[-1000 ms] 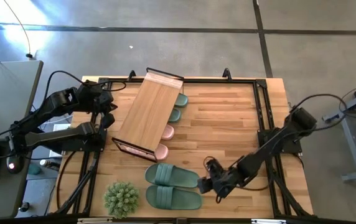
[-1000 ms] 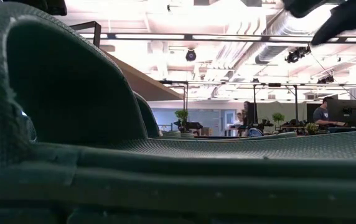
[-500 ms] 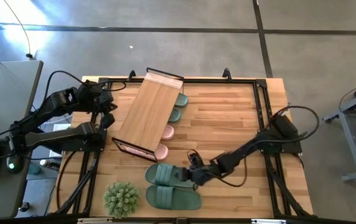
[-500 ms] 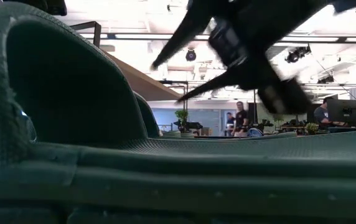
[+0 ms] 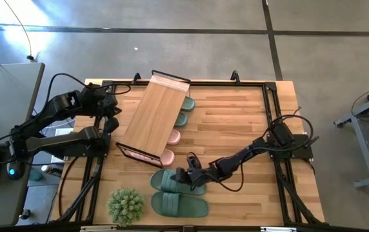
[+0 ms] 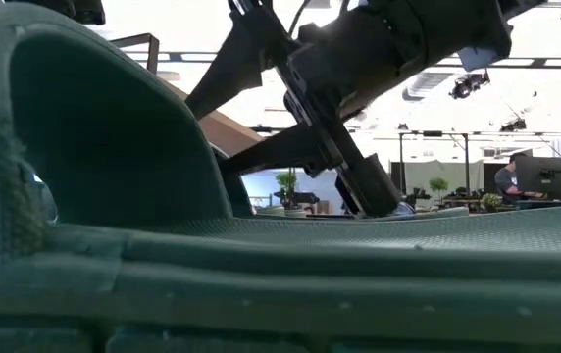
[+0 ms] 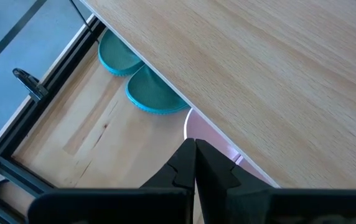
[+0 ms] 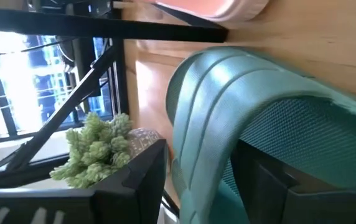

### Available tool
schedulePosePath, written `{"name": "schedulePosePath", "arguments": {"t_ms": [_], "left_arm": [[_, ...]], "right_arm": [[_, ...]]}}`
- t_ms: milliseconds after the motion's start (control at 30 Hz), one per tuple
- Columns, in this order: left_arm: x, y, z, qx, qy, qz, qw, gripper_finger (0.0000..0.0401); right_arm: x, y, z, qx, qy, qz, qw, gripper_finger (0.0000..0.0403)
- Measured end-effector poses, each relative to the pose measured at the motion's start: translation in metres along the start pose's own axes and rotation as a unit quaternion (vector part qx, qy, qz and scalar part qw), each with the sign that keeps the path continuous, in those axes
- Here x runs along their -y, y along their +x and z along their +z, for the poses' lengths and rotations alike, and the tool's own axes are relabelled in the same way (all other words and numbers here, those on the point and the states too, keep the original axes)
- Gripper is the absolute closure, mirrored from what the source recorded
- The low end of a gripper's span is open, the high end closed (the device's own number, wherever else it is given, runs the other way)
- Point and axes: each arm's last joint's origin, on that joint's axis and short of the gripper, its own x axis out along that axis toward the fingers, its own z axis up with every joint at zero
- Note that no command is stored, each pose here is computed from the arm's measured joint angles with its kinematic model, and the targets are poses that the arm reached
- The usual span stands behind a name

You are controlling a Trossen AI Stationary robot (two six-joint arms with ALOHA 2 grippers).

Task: Pick and place slides into the shelf
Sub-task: Put the green slide on the shelf

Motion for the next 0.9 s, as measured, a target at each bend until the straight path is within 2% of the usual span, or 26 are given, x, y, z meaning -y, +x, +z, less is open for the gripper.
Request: {"name": "schedulePosePath", "arguments": {"t_ms": [100,200,467,667,900], "left_arm": [[0.0,0.0,0.0,0.0,0.0,0.0,1.0,0.04],[0.0,0.0,0.0,0.0,0.0,0.0,1.0,0.04],[0.0,0.0,0.0,0.0,0.0,0.0,1.0,0.04],[0.0,0.0,0.0,0.0,0.0,0.0,1.0,0.04],[0.0,0.0,0.0,0.0,0.0,0.0,1.0,0.04]], "right_arm": [[-0.005,0.001,0.0,0.005,-0.014,-0.008,1.0,0.0244],[-0.009,0.002,0.0,0.006,-0.031,-0.022,0.999,0.0274],[-0.011,0.002,-0.003,-0.001,-0.087,-0.028,0.996,0.0393],[-0.011,-0.008,-0.011,0.008,-0.112,-0.047,0.993,0.0398],[-0.024,-0.058,-0.013,0.034,-0.169,-0.143,0.975,0.04]]}}
